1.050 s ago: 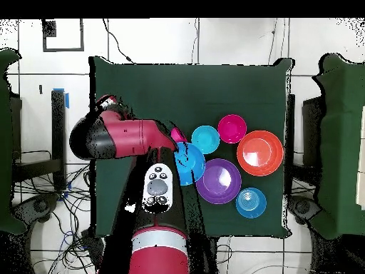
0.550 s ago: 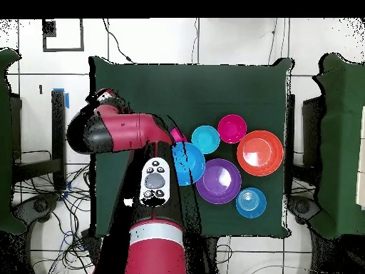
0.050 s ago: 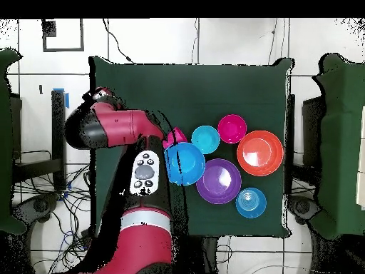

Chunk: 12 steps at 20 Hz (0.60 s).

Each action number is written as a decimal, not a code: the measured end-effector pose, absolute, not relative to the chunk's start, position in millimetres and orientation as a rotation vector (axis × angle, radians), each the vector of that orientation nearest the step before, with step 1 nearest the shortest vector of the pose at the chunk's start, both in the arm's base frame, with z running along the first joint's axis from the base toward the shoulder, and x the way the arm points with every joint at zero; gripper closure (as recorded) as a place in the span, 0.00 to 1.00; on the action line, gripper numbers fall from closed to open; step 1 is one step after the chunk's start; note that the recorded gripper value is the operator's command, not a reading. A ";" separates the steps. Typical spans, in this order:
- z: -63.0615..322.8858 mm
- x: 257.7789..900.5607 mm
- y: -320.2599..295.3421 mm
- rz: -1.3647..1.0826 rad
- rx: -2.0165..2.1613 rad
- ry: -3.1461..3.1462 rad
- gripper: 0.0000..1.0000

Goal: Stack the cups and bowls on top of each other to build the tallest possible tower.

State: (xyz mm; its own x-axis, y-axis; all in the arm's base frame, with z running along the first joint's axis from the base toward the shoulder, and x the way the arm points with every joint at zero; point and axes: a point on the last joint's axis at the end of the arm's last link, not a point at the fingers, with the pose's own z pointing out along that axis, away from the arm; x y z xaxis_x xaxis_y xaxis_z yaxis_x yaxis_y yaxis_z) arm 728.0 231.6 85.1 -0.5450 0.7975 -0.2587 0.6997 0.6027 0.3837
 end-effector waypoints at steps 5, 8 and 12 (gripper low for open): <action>78.2 729.2 238.9 0.315 1.187 2.425 0.00; 74.7 730.8 243.6 0.309 1.180 2.423 0.00; 73.0 733.5 248.3 0.304 1.174 2.417 0.00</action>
State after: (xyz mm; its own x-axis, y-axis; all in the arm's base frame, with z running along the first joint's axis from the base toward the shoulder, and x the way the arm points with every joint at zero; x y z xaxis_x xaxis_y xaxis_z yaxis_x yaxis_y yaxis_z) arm 733.5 248.3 73.0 -0.5465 0.7871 -0.2860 0.6917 0.6168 0.3757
